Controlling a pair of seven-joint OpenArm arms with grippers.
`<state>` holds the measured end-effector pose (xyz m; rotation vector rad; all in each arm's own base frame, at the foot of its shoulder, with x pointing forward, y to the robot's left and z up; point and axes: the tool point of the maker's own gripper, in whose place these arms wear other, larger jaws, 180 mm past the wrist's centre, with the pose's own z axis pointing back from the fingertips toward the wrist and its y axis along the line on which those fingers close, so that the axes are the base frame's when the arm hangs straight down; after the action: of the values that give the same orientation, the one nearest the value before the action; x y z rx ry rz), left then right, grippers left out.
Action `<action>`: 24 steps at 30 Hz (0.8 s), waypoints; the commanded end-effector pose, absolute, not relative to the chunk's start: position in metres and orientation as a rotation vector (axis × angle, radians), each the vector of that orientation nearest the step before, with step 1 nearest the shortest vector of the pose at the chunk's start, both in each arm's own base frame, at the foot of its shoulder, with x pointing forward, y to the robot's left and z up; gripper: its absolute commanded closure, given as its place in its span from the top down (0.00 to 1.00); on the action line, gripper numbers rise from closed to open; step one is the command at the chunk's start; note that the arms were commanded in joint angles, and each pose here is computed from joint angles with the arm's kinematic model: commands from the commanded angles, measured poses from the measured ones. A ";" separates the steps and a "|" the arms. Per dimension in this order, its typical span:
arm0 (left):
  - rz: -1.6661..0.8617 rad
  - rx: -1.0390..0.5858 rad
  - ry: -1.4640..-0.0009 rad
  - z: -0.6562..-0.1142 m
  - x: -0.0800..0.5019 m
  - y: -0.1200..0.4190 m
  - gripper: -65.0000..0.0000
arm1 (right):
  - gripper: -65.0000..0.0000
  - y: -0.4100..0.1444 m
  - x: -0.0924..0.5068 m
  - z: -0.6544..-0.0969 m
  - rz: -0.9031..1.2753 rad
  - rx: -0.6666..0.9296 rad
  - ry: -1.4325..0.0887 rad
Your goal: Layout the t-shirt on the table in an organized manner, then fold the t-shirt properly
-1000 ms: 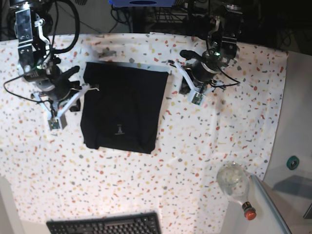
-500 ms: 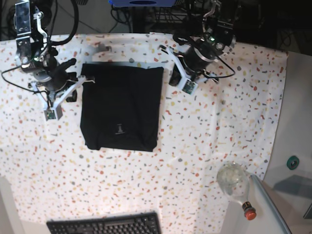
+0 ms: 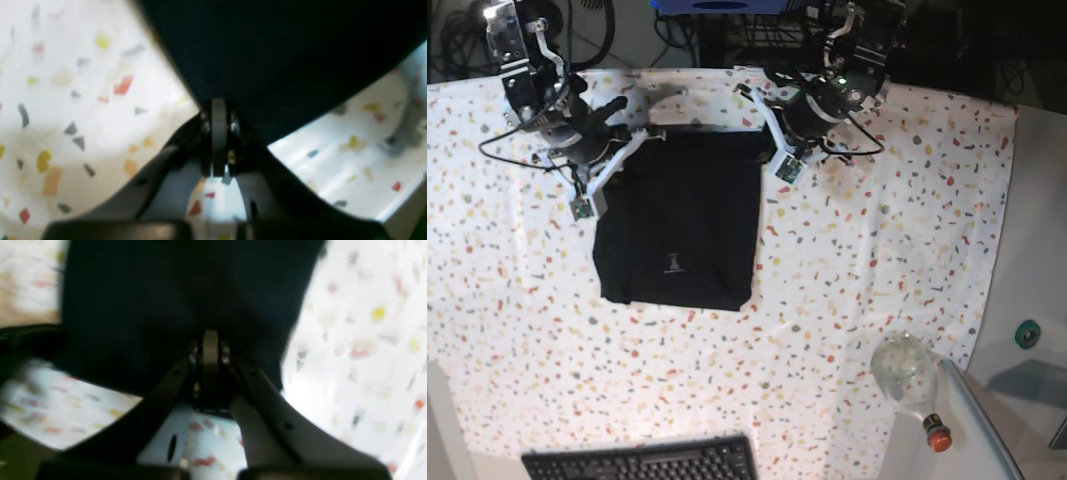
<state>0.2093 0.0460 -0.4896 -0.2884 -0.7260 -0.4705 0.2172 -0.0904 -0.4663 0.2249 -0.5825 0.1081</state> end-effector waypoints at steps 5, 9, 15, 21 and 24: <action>-0.425 -0.232 -0.744 -0.485 0.223 0.069 0.00 | 0.00 -0.101 0.212 -0.480 0.091 0.203 -0.563; -0.427 -0.230 -0.787 -0.470 0.230 0.067 0.00 | 0.00 -0.095 0.215 -0.463 0.101 0.217 -0.609; -0.448 -0.216 -0.886 -0.426 0.222 0.071 0.00 | 0.00 -0.112 0.219 -0.407 0.077 0.196 -0.719; -0.529 -0.178 -0.796 -0.414 0.148 0.100 0.00 | 0.00 -0.200 0.174 -0.399 0.029 0.007 -0.597; -0.569 -0.195 -0.702 -0.416 0.100 0.107 0.00 | 0.00 -0.225 0.130 -0.403 0.162 -0.025 -0.472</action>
<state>0.0986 0.1069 -0.4210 -0.1924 -0.6833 -0.5679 0.1232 -0.2251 -0.4095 -0.0221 -0.4421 0.1635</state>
